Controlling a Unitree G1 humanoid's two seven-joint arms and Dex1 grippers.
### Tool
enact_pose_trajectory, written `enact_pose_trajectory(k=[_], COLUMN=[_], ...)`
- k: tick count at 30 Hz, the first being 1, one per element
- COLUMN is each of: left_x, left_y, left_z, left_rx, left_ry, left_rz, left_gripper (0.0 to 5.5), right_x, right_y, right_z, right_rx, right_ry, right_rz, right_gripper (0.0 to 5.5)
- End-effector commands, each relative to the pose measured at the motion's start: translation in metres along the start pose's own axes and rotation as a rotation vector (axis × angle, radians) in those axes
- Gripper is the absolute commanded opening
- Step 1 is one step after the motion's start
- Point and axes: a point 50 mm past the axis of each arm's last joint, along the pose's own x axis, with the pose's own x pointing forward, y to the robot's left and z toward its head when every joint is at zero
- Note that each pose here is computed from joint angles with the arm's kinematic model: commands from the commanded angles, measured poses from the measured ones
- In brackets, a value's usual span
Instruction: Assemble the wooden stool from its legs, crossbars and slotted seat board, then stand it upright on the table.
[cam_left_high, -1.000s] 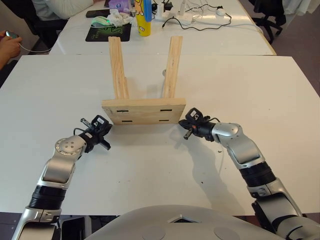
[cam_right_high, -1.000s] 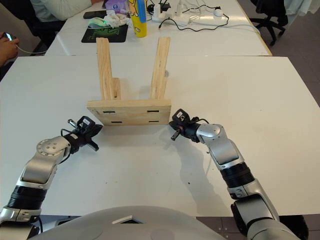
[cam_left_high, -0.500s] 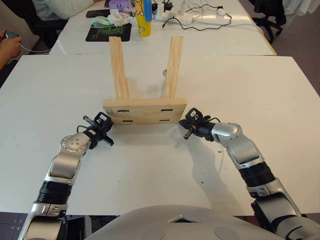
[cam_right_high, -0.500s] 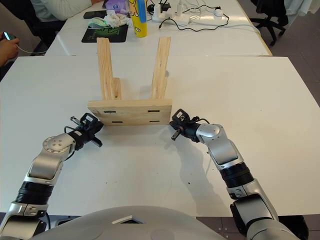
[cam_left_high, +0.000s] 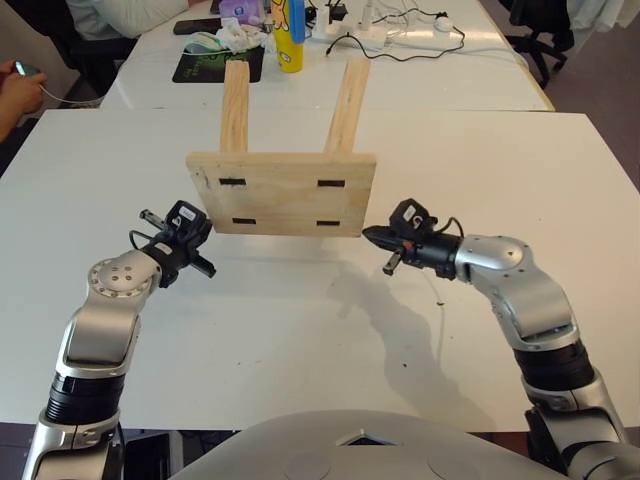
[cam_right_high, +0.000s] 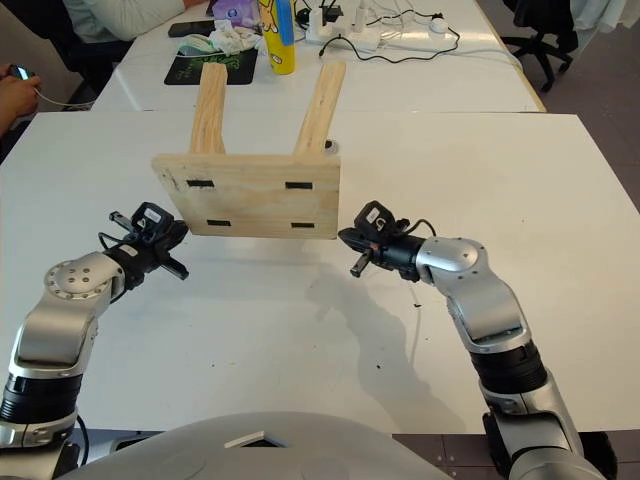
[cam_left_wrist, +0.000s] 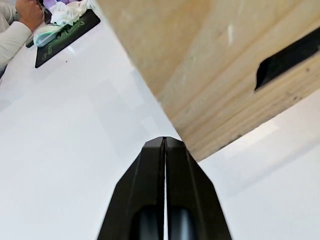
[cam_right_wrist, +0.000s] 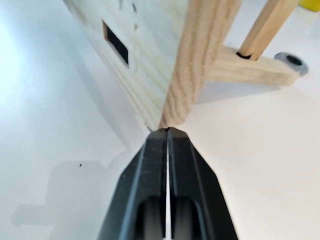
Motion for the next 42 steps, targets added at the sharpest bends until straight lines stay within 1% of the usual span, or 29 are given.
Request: enact_pose_trajectory(k=[1,6,11,13,18,22,25,27,29,31,33,36,40,42], left_x=[-0.008,-0.020,-0.022,-0.020,-0.011,-0.005,-0.001,0.001,0.003,0.007,0.012,0.018,0.027,0.033], left_y=[-0.020,-0.012,-0.006,-0.006,-0.003,-0.001,0.013,0.027,0.044,0.050,0.049,0.045,0.036,0.028], left_z=[0.075,0.113,0.125,0.122,0.107,0.080,0.056,0.046,0.041,0.035,0.023,0.001,-0.018,-0.028], left_rx=[0.027,0.054,0.065,0.061,0.039,0.043,0.038,0.034,0.020,-0.003,-0.037,-0.144,-0.282,-0.331], left_ry=[-0.323,-0.446,-0.469,-0.456,-0.395,-0.295,-0.208,-0.180,-0.197,-0.213,-0.220,-0.250,-0.348,-0.362], left_rz=[-0.178,-0.159,-0.150,-0.148,-0.125,-0.109,-0.024,0.099,0.275,0.364,0.419,0.513,0.594,0.601], left_gripper=[0.01,0.01,0.01,0.01,0.01,0.01,0.01,0.01,0.01,0.01,0.01,0.01,0.01,0.01], right_x=[-0.004,-0.015,-0.020,-0.017,-0.004,-0.003,-0.005,-0.005,-0.003,-0.002,-0.001,0.002,0.005,0.009], right_y=[0.017,0.014,0.010,0.004,-0.017,-0.020,-0.037,-0.049,-0.062,-0.074,-0.083,-0.090,-0.088,-0.082], right_z=[0.069,0.098,0.112,0.109,0.085,0.066,0.052,0.047,0.043,0.035,0.022,-0.014,-0.054,-0.067], right_rx=[-0.073,-0.081,-0.079,-0.074,-0.041,-0.071,-0.100,-0.135,-0.130,-0.116,-0.082,0.039,0.190,0.212], right_ry=[-0.300,-0.406,-0.467,-0.435,-0.312,-0.230,-0.152,-0.143,-0.185,-0.224,-0.250,-0.241,-0.267,-0.273], right_rz=[0.171,0.170,0.147,0.104,-0.041,-0.064,-0.185,-0.295,-0.427,-0.554,-0.659,-0.825,-0.989,-0.996], right_gripper=[0.00,0.00,0.00,0.00,0.00,0.00,0.00,0.00,0.00,0.00,0.00,0.00,0.00,0.00])
